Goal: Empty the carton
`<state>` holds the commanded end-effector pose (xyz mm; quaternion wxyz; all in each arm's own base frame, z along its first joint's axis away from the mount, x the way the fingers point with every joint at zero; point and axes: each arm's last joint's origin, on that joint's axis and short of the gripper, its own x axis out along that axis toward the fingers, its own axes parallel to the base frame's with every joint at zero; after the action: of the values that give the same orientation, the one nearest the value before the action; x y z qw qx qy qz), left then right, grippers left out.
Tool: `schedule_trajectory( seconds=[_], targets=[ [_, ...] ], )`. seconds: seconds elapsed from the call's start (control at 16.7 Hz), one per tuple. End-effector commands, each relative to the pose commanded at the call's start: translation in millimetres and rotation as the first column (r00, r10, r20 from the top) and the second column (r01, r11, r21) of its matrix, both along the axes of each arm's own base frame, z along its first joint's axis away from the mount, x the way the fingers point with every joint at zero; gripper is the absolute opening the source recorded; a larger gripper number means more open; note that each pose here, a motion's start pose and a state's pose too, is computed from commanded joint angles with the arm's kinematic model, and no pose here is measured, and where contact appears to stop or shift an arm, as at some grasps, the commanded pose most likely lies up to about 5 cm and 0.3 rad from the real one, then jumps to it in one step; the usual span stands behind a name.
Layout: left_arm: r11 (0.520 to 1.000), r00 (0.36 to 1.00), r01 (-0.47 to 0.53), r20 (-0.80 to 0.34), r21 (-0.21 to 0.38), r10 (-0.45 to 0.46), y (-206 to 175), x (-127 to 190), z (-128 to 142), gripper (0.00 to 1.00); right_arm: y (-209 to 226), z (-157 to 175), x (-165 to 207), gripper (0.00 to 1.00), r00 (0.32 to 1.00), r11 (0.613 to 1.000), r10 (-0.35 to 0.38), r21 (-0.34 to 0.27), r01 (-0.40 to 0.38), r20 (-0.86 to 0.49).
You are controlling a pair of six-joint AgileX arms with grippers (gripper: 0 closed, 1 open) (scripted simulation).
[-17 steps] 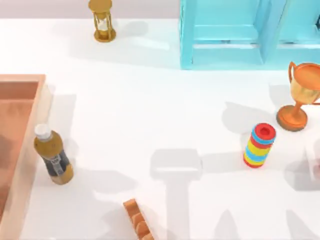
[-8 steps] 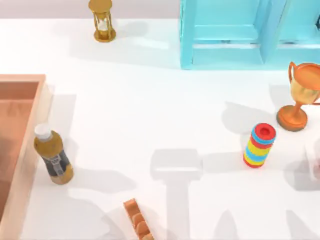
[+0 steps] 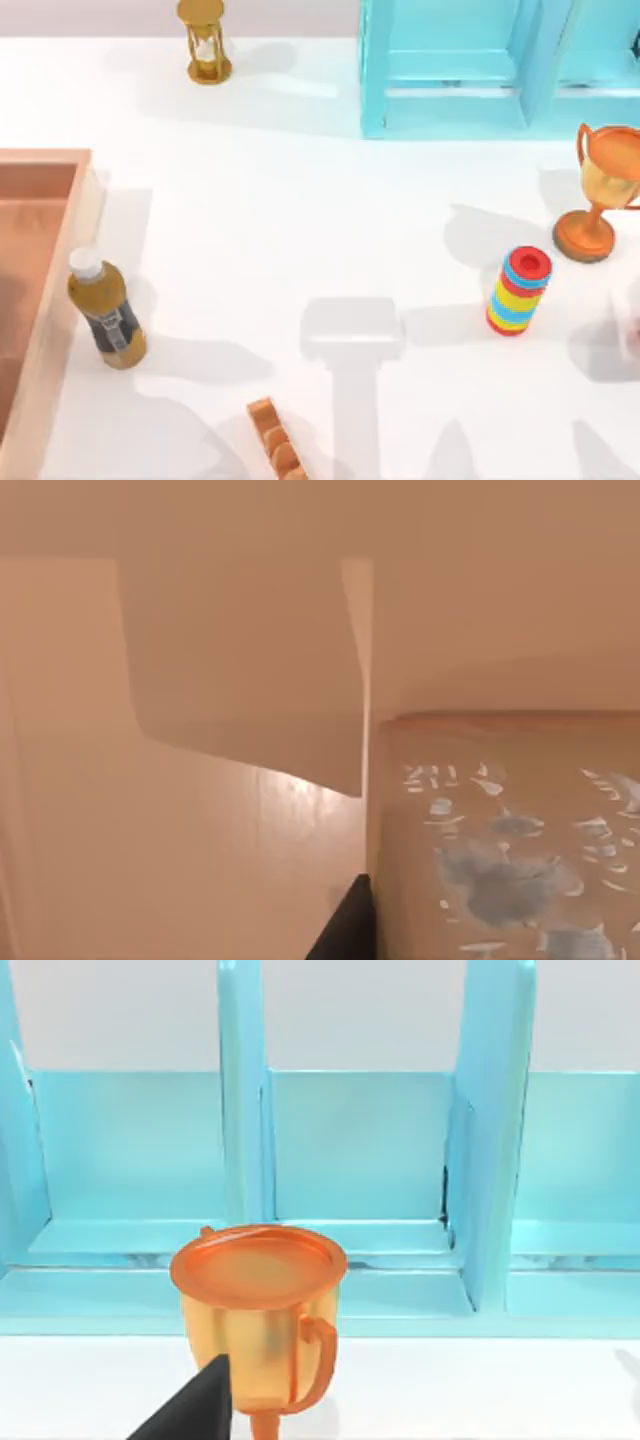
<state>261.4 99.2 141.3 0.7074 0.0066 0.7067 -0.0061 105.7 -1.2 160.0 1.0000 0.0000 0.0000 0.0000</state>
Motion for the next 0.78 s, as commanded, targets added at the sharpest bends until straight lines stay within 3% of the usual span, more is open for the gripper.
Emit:
schedule_trajectory(
  seconds=[0.3, 0.78],
  targets=[
    [1.000, 1.000, 0.000, 0.000, 0.000, 0.000, 0.0, 0.0, 0.0, 0.02, 0.0, 0.0, 0.0, 1.00, 1.000, 1.000, 0.000, 0.000, 0.000, 0.000],
    [1.000, 1.000, 0.000, 0.000, 0.000, 0.000, 0.0, 0.0, 0.0, 0.00, 0.0, 0.0, 0.0, 1.00, 1.000, 1.000, 0.000, 0.000, 0.000, 0.000]
  ],
)
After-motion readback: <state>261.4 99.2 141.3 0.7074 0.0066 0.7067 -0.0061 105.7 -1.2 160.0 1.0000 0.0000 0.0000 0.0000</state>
